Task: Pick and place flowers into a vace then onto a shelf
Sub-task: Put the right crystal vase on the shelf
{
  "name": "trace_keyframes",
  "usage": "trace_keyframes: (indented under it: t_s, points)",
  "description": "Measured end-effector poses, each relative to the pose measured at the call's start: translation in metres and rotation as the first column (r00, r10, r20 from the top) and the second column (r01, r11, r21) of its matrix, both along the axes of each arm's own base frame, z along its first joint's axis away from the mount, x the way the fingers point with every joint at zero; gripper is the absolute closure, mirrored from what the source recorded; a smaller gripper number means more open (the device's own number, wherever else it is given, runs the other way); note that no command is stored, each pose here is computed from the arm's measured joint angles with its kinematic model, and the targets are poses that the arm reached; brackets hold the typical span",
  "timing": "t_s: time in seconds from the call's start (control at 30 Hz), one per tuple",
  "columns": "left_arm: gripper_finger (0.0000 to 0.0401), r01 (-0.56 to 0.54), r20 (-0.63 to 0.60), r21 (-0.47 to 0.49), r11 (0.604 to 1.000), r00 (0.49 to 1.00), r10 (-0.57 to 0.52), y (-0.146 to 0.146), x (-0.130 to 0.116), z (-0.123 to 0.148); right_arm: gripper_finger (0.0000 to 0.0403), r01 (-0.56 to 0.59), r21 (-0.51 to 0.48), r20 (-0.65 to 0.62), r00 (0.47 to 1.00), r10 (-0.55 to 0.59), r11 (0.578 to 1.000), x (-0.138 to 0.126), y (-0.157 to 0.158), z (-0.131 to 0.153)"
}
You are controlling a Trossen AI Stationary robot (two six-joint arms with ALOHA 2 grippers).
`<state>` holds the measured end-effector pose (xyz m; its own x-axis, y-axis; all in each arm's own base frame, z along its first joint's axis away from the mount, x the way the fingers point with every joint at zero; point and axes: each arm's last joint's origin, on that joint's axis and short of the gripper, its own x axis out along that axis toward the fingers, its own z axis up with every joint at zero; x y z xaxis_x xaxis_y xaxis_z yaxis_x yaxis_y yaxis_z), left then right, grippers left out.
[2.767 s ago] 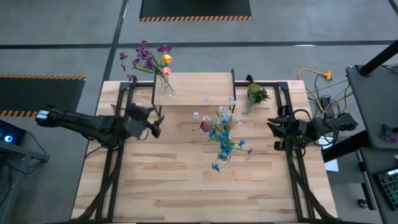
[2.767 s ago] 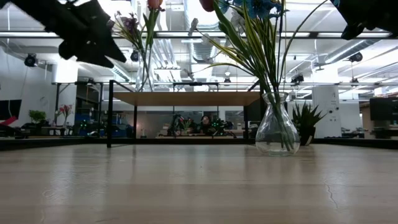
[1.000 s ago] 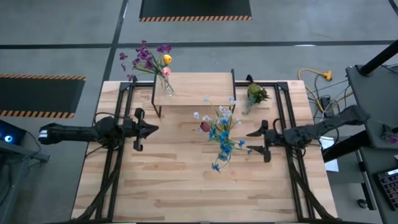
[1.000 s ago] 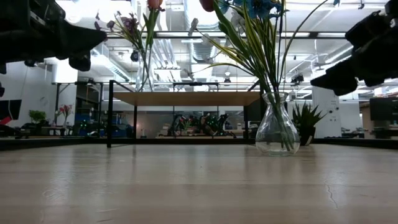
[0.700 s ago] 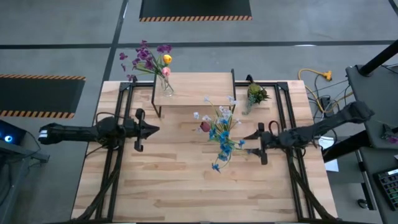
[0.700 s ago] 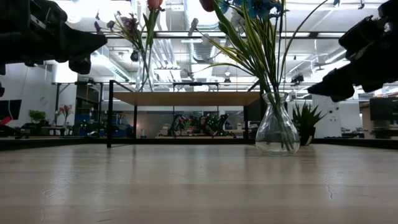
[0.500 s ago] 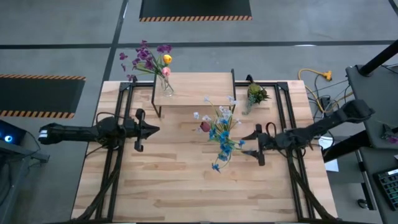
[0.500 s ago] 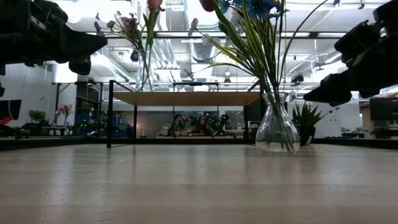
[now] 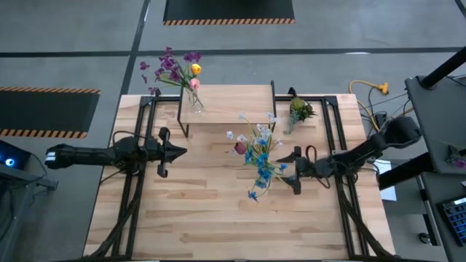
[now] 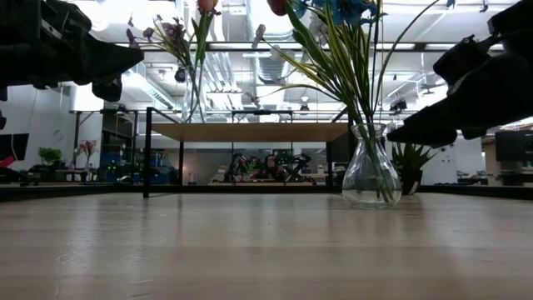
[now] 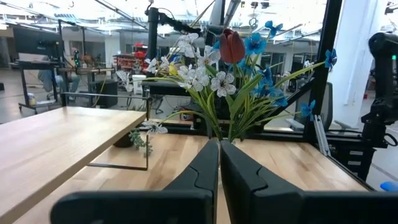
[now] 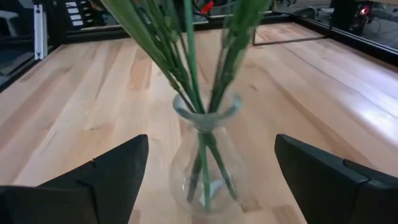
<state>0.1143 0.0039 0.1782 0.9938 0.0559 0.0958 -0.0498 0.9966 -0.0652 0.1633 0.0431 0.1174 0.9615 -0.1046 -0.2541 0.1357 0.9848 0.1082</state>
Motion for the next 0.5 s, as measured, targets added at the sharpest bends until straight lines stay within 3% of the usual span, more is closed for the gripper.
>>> trace_keyframes:
  t_s: [0.27,0.5]
  points:
    - [0.0401,0.000,0.000,-0.002,1.000,1.000,0.000,0.000,0.000,0.000,0.0065,0.021,-0.096,-0.050,0.998,-0.026,0.995,0.036,0.011,0.000]
    - [0.0401,0.000,0.000,-0.003,1.000,1.000,0.000,0.000,0.000,0.000,0.0076,0.076,-0.122,-0.087,0.992,-0.086,0.990,0.049,0.013,-0.007]
